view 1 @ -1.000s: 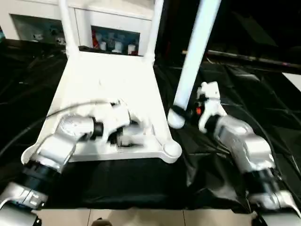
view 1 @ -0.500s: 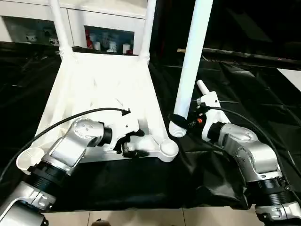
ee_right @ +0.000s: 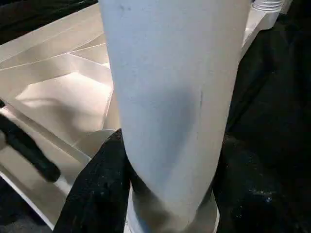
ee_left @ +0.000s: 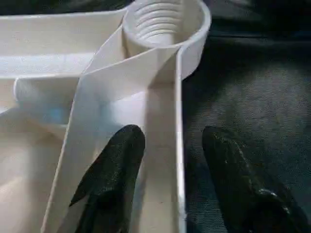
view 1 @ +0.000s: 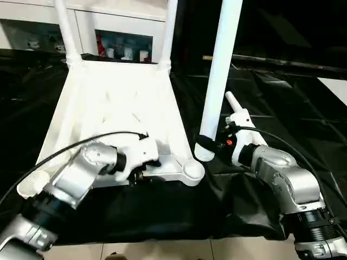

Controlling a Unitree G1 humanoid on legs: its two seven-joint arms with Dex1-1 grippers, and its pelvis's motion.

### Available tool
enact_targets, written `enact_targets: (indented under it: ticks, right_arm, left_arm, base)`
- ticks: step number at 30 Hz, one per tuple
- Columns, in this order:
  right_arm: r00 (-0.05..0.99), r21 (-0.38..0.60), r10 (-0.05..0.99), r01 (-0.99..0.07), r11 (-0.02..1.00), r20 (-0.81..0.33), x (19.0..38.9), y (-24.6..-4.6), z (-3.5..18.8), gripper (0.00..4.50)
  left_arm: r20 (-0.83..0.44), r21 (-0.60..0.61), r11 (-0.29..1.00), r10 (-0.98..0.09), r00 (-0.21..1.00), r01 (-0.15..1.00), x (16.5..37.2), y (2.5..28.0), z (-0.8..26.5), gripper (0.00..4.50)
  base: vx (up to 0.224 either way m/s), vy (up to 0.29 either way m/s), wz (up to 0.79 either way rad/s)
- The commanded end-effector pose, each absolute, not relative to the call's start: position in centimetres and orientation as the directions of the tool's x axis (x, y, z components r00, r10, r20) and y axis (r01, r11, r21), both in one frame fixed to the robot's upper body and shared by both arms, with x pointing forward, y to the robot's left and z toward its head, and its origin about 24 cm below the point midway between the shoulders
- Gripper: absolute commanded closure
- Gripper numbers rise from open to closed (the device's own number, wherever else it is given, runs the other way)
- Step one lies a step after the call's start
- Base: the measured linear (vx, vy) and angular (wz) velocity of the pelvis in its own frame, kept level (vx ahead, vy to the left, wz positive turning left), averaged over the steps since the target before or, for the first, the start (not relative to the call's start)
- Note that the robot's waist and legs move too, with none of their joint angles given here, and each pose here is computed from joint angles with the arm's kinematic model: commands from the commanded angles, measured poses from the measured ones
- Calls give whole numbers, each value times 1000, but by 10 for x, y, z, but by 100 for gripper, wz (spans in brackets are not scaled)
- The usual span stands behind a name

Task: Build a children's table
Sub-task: Pick table leg, then insert table leg to table base

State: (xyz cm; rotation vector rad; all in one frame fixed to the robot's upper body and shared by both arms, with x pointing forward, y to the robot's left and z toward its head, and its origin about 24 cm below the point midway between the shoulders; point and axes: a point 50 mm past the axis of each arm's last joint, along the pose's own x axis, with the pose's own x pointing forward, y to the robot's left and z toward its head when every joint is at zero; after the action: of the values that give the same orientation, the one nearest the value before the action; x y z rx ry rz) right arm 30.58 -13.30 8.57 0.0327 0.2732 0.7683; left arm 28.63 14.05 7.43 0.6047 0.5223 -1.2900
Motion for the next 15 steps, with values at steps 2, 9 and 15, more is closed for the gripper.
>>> enact_targets:
  ticks: [2,9,15]
  right_arm:
    - [699,103,680,-677,729,-220,306,-135,92,257]
    - [699,107,680,-676,729,-221,305,-134,90,257]
    - [702,114,678,-672,732,-217,303,-131,88,257]
  left_arm:
    - [-672,145,146,-711,206,979,286,139,77,264]
    - [-683,146,146,-700,206,978,286,142,78,327]
    - [-702,136,144,-684,198,980,286,148,78,374]
  base:
    - [0,0,0]
    - [0,0,0]
    - [0,0,0]
